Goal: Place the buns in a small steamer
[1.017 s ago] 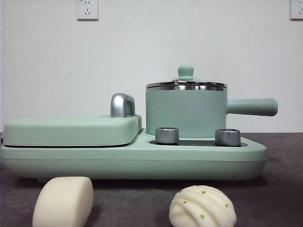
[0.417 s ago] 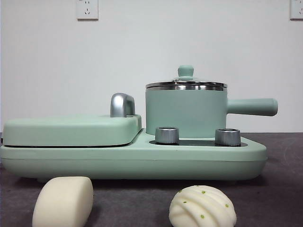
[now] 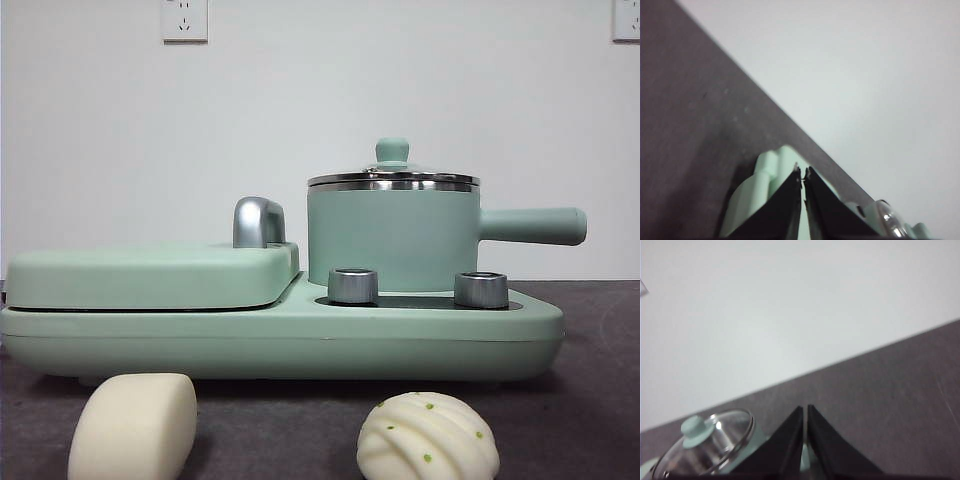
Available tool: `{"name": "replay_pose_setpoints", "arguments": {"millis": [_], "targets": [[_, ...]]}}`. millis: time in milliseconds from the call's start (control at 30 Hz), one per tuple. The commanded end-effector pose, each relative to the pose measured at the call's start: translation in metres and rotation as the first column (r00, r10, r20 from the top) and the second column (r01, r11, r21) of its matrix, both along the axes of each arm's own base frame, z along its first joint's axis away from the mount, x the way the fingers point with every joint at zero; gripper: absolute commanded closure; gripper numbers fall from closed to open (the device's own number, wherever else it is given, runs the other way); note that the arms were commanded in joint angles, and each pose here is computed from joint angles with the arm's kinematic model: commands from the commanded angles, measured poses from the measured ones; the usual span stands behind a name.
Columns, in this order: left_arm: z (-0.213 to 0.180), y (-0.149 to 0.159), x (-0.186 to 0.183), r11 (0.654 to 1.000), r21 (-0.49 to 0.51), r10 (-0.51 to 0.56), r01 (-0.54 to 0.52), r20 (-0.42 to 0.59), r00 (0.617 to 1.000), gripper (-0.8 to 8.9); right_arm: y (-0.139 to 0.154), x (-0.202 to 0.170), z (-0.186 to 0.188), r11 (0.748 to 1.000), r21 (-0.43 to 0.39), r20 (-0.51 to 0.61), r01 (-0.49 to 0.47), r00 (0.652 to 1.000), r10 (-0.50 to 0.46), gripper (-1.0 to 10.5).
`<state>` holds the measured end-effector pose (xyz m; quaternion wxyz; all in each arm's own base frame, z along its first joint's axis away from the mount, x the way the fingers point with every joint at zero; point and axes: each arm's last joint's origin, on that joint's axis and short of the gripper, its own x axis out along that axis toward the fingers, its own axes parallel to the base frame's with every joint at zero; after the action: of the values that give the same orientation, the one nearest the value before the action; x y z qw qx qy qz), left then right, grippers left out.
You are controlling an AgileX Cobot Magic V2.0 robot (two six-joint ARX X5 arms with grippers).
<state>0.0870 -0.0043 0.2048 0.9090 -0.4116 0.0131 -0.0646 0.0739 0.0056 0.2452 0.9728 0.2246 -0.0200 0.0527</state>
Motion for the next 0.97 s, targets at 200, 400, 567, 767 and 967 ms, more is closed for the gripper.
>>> {"name": "replay_pose_setpoints", "arguments": {"millis": [200,400,567,767,967], "targets": [[0.052,0.0,-0.01,0.976,0.216,-0.016,0.023,-0.032,0.999,7.98,0.002,-0.003,0.047,0.994,-0.097,-0.04,-0.053,0.998,0.049,9.4],[0.095,-0.002,-0.01,0.939,0.336,-0.064,0.073,-0.04,0.997,7.98,0.002,0.002,0.083,0.989,-0.134,-0.06,-0.064,0.997,0.056,9.4],[0.124,-0.002,-0.003,0.921,0.38,-0.073,0.086,-0.048,0.996,7.98,0.003,0.01,0.111,0.978,-0.185,-0.076,-0.093,0.994,0.08,9.4],[0.15,-0.003,0.012,0.879,0.462,-0.107,0.12,-0.055,0.993,7.98,0.007,0.029,0.136,0.95,-0.252,-0.102,-0.186,0.981,0.165,9.4],[0.166,-0.007,0.033,0.808,0.548,-0.207,0.215,-0.077,0.975,7.98,0.012,0.05,0.146,0.901,-0.316,-0.135,-0.299,0.954,0.269,9.4]]}}
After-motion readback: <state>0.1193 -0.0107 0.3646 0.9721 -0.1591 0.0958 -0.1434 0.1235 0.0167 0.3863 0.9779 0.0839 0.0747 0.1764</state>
